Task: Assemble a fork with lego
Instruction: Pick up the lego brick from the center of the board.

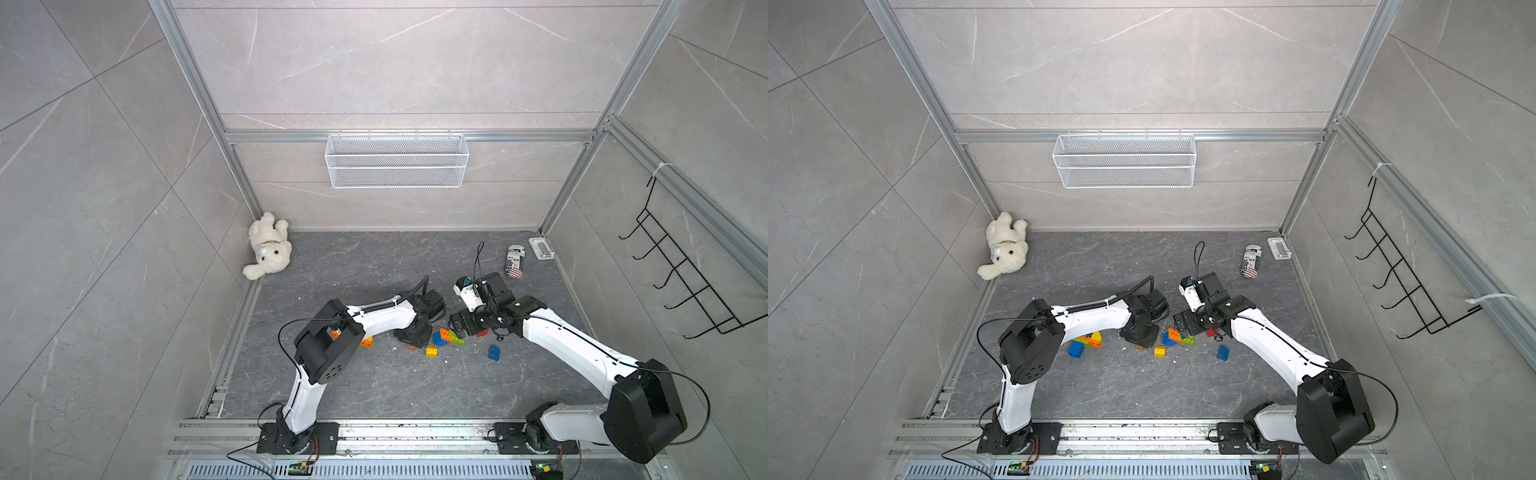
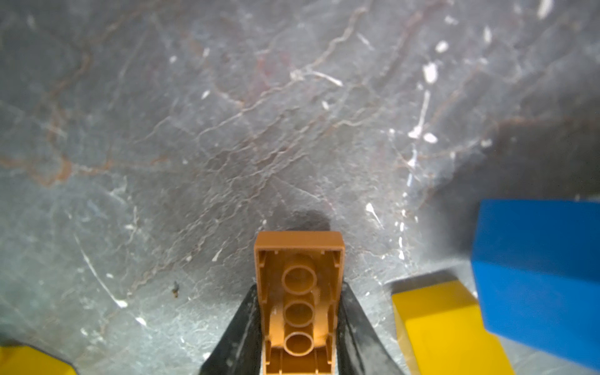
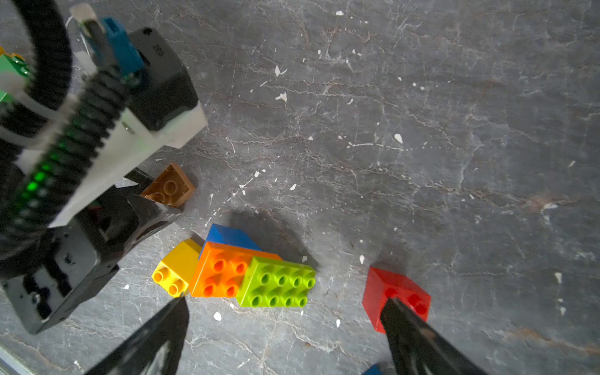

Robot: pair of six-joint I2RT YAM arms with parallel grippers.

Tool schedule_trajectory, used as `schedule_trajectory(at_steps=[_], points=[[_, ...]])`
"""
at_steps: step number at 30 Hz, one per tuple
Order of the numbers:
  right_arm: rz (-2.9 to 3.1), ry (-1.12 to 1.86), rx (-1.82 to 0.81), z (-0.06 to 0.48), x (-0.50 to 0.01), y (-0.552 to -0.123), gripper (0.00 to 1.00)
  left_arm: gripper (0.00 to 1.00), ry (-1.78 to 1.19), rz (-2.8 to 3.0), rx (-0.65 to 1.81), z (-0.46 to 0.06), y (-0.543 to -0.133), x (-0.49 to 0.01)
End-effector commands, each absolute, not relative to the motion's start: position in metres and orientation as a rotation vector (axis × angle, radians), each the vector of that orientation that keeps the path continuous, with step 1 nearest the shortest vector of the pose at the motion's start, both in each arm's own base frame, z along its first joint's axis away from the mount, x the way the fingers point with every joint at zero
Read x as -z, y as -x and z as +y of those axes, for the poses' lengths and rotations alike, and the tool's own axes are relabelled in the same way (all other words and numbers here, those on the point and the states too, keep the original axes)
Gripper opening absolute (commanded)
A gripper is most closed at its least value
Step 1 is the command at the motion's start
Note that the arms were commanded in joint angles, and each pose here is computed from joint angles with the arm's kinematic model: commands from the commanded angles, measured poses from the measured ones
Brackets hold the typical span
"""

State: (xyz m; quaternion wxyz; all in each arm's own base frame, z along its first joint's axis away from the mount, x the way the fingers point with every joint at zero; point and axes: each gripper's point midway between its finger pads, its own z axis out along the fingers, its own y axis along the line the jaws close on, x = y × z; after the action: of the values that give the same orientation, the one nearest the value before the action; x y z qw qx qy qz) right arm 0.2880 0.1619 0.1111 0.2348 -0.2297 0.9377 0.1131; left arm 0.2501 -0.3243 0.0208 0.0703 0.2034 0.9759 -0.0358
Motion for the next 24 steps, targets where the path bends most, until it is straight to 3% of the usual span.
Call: schedule_trajectory(at_steps=[1, 7, 10, 11, 13, 16, 24], points=[[2.599, 0.692, -0.351, 0.168, -0.101, -0.284, 0.88, 0.23, -0.616, 2.983, 0.220, -0.319, -0.240, -0.021], [2.510, 0.843, -0.516, 0.193, -0.105, -0.278, 0.88, 0.18, -0.573, 2.912, 0.626, -0.313, -0.244, -0.057], [2.503, 0.922, -0.503, 0.195, -0.104, -0.279, 0.73, 0.16, -0.527, 2.850, 0.831, -0.307, -0.246, -0.080], [2.515, 0.938, -0.492, 0.193, -0.103, -0.280, 0.73, 0.16, -0.510, 2.836, 0.869, -0.303, -0.248, -0.085], [2.512, 0.981, -0.515, 0.197, -0.103, -0.277, 0.75, 0.15, -0.482, 2.803, 0.929, -0.295, -0.251, -0.095], [2.522, 1.071, -0.442, 0.192, -0.098, -0.270, 0.70, 0.15, -0.451, 2.769, 0.988, -0.288, -0.254, -0.102], [2.506, 1.201, -0.369, 0.185, -0.089, -0.262, 0.74, 0.16, -0.416, 2.761, 1.057, -0.275, -0.264, -0.102]])
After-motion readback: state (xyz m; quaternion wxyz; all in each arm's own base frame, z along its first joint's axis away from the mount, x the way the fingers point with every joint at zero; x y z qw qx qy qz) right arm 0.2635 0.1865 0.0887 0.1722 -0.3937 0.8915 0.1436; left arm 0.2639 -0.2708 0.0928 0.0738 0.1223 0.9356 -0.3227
